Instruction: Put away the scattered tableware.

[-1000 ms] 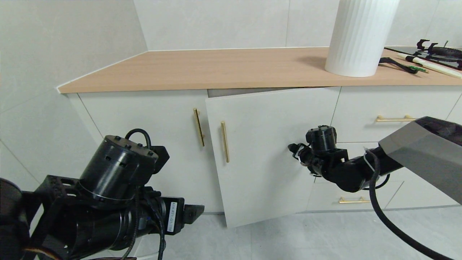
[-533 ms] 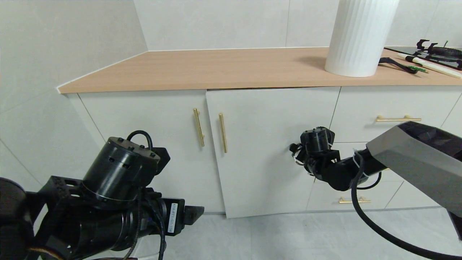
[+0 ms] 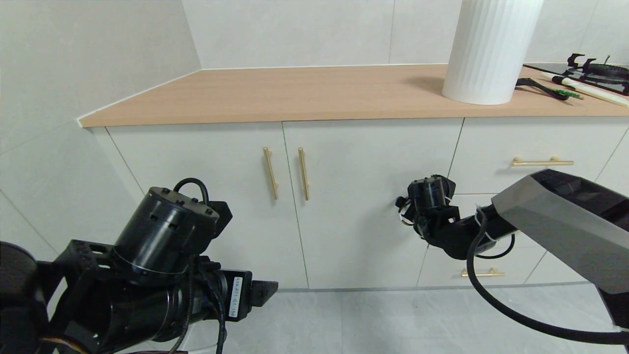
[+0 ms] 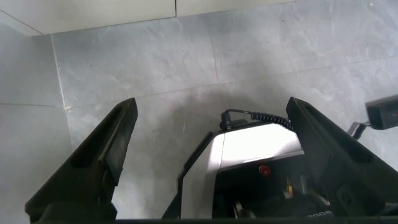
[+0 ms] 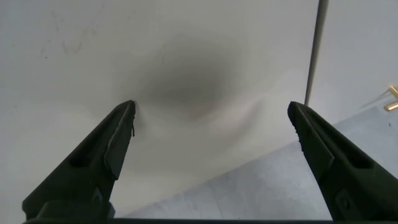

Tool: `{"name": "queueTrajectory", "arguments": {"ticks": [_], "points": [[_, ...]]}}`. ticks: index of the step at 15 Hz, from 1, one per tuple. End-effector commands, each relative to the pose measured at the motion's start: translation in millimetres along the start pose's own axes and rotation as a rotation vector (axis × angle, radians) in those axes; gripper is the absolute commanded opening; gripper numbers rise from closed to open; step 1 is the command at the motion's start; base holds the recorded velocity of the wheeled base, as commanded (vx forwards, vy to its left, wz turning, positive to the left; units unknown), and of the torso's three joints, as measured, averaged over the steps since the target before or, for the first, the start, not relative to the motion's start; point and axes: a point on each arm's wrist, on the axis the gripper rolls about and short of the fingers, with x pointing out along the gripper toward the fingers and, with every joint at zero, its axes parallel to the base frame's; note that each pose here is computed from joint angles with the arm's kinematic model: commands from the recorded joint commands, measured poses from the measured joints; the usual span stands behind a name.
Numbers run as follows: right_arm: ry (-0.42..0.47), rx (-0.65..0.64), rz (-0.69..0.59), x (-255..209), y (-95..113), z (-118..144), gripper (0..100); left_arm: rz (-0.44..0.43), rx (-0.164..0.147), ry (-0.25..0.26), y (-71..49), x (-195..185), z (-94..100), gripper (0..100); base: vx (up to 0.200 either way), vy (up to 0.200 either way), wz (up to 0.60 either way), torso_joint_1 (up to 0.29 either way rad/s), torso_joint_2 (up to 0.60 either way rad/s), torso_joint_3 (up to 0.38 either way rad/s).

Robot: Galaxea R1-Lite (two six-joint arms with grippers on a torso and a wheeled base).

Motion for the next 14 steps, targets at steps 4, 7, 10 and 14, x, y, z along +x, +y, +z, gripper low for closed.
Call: {"name": "queueTrajectory", "arguments": {"ticks": [4,7,10,14], "points": [[-0.002,-0.001,-0.003,0.6,-0.1,0.0,100,0.001,0.000,0.000,-0.1,0.2,0.0,100,0.000,0.000,0.00,0.000,0.00,0.000],[-0.013,0.006,-0.007,0.9,-1.4,5.5,100,0.001,0.000,0.000,-0.1,0.2,0.0,100,0.000,0.000,0.00,0.000,0.00,0.000],[0.042,-0.002,0.065,-30.2,3.1,16.2,100,-0.001,-0.001,-0.002,0.1,-0.7,0.1,100,0.000,0.000,0.00,0.000,0.00,0.000],[0.277,-0.094,0.264,-91.4,-18.2,27.0,100,-0.002,-0.002,-0.005,0.3,-1.5,0.3,100,0.000,0.000,0.00,0.000,0.00,0.000]]}}
